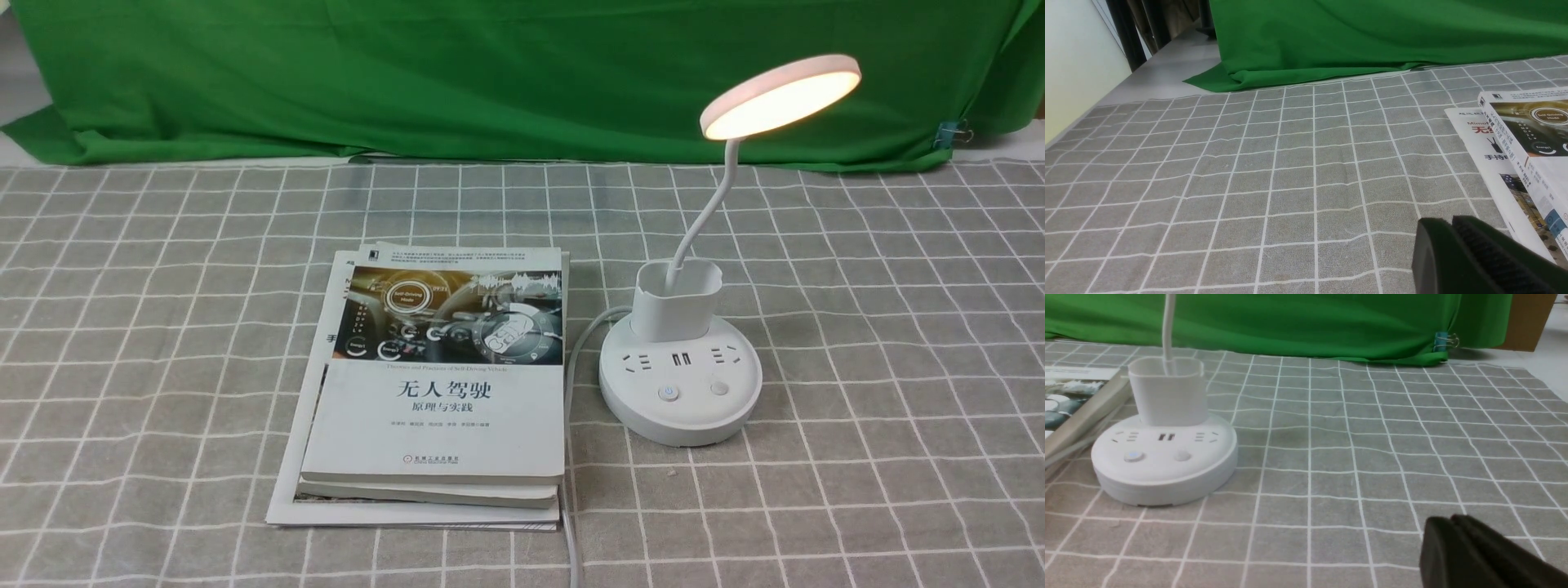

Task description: Turn on the desk lamp on the grey coffee tablecloth with your hand.

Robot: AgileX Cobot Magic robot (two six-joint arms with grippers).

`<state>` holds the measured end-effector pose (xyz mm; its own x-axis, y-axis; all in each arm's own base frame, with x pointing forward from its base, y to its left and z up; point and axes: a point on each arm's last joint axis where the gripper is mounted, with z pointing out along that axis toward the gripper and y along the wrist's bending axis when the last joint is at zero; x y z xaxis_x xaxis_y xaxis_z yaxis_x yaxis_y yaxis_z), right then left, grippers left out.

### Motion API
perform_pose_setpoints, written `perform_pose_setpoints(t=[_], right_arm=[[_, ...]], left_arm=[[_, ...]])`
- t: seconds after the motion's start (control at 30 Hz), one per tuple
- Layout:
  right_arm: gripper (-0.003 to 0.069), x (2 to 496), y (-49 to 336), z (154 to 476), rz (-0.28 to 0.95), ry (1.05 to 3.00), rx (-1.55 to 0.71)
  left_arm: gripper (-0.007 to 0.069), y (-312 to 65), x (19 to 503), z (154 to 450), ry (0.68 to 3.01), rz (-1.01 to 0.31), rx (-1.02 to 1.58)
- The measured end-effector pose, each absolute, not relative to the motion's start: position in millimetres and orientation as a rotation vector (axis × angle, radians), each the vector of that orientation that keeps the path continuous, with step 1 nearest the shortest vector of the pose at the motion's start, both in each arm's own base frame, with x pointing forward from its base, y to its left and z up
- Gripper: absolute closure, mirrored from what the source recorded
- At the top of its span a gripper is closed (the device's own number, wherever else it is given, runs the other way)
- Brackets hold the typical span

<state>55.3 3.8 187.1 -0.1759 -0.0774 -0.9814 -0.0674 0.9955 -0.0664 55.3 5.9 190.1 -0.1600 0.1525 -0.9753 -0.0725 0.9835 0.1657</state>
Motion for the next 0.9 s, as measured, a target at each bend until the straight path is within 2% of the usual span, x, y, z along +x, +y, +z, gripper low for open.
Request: perform_pose_setpoints(t=[0.9], right_arm=[[0.0538, 55.3, 3.8, 187.1, -0.008, 1.749, -0.107]], left_arm=[[0.0606, 6.0, 55.3, 190.1, 1.721, 0.199, 0.061]])
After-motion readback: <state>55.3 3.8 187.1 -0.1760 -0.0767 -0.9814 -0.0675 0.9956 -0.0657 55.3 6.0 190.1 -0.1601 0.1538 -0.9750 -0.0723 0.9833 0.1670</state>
